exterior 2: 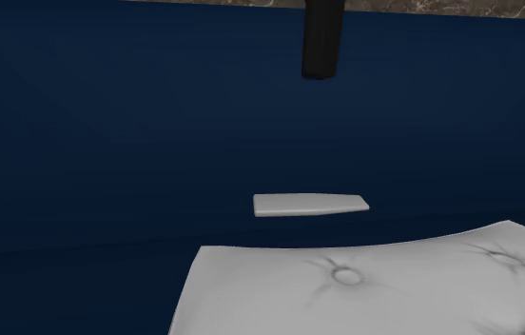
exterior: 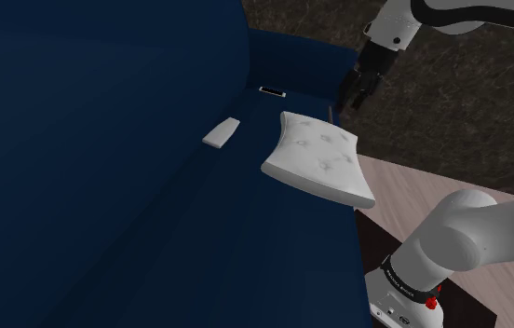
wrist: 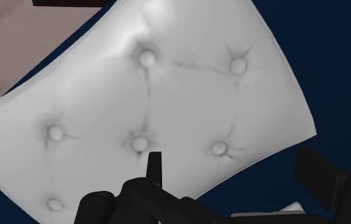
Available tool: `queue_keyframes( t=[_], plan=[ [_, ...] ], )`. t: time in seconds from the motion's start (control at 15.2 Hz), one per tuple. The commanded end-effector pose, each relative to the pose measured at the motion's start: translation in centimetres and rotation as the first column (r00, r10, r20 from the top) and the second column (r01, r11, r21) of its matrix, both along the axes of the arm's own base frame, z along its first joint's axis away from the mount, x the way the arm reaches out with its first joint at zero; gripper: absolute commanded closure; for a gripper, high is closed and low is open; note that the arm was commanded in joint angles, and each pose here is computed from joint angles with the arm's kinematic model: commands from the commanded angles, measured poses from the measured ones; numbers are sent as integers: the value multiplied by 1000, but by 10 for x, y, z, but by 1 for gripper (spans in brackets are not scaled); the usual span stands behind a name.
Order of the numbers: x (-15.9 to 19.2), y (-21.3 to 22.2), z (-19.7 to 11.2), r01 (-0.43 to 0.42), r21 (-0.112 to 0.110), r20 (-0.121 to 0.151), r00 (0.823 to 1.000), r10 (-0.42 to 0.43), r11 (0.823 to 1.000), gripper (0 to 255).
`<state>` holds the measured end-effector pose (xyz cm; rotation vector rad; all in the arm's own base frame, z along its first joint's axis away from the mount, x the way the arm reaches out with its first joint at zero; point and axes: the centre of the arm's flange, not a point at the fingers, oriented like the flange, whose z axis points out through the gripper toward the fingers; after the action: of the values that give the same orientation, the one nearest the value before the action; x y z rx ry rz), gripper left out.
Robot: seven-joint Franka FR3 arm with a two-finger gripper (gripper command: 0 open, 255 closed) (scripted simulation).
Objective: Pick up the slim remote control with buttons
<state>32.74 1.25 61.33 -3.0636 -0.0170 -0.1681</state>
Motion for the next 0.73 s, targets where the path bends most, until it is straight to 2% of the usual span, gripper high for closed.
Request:
queue_keyframes(
  t=[0.0,0.33,0.66],
  plan=[
    [0,0,0,0,0,0,1000,0,1000,0],
    [42,45,-25,158,11,-18,987,-157,987,0],
    [91,84,-51,311,20,-37,950,-310,950,0]
  ],
)
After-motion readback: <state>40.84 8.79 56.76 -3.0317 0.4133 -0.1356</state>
